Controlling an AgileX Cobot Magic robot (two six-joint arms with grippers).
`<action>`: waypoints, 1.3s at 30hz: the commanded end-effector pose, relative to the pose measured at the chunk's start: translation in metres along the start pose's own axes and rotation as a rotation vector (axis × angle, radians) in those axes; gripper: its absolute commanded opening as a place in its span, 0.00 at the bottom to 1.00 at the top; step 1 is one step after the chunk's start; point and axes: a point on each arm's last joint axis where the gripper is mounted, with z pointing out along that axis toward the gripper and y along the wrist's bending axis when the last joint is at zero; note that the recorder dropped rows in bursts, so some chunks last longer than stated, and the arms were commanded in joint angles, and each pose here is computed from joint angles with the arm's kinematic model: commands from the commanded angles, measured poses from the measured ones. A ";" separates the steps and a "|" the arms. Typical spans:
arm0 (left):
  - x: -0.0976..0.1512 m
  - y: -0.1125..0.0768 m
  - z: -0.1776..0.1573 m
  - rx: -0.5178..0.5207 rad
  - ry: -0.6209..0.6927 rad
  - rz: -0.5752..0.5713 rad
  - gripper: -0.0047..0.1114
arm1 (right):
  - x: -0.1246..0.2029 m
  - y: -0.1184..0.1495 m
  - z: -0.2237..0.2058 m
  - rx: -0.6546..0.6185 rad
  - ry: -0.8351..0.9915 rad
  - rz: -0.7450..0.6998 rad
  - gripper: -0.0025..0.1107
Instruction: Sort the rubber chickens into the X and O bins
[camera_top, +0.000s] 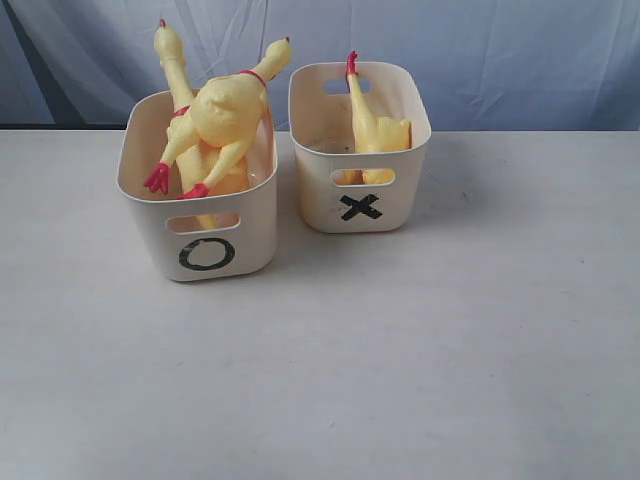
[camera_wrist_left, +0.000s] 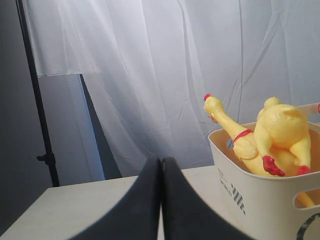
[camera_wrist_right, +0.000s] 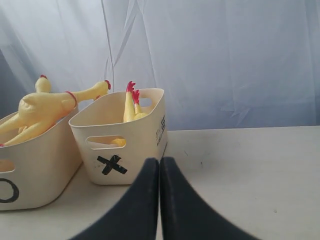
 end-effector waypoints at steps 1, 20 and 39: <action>0.001 0.000 0.000 -0.003 -0.001 0.001 0.04 | 0.001 0.000 0.000 0.001 -0.003 0.003 0.03; 0.001 0.000 0.000 -0.011 0.000 0.002 0.04 | 0.005 -0.009 -0.001 0.076 0.074 -0.716 0.03; 0.001 0.000 0.000 -0.011 0.000 0.002 0.04 | 0.018 -0.017 -0.004 0.070 0.265 -1.051 0.03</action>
